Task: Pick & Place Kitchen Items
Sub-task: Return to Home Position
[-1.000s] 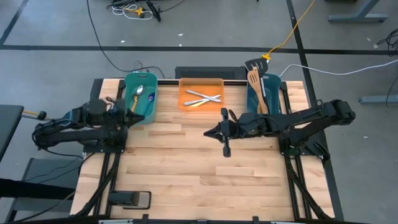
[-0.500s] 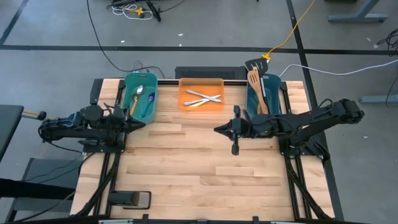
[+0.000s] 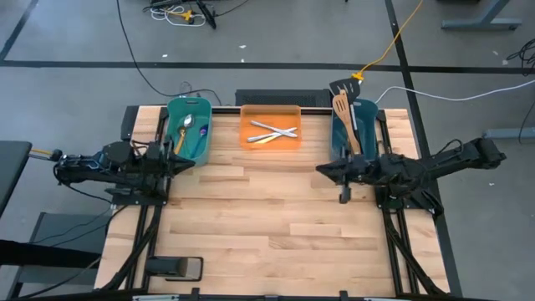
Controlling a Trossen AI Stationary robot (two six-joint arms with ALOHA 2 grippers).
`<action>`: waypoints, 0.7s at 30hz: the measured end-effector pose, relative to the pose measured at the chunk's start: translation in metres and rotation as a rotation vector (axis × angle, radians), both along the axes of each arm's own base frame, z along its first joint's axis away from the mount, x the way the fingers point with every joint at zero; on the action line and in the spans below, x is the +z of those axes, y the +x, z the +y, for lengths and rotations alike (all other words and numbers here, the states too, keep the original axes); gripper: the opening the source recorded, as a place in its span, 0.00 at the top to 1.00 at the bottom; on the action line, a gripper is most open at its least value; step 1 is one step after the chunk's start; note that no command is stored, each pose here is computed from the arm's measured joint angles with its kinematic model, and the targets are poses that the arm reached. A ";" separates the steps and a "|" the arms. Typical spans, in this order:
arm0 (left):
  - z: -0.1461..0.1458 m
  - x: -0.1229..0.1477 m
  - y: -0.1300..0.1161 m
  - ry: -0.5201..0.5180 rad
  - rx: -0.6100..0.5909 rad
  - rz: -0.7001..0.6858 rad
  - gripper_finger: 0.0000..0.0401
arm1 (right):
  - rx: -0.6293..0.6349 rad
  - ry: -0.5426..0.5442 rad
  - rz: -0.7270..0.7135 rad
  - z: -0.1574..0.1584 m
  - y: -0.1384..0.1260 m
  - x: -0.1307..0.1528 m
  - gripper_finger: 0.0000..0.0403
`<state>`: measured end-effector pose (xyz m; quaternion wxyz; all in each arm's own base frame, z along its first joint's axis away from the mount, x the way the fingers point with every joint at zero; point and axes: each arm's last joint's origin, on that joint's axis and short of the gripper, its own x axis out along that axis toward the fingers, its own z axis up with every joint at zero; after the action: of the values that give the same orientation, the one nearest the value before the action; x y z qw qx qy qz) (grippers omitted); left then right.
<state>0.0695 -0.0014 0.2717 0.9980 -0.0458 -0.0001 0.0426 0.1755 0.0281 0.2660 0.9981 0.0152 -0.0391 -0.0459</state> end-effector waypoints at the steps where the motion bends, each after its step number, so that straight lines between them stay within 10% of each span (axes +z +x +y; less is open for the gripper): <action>1: 0.000 0.001 0.000 0.007 -0.006 -0.004 0.98 | 0.000 0.002 -0.015 -0.001 -0.005 -0.002 0.94; 21: -0.003 -0.042 0.020 0.024 0.013 -0.015 0.97 | -0.049 -0.012 -0.084 -0.012 -0.050 -0.032 0.94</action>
<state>0.0897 -0.0040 0.2295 0.9982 -0.0341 -0.0083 0.0486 0.1254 0.0161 0.2336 0.9942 0.0101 -0.0818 -0.0692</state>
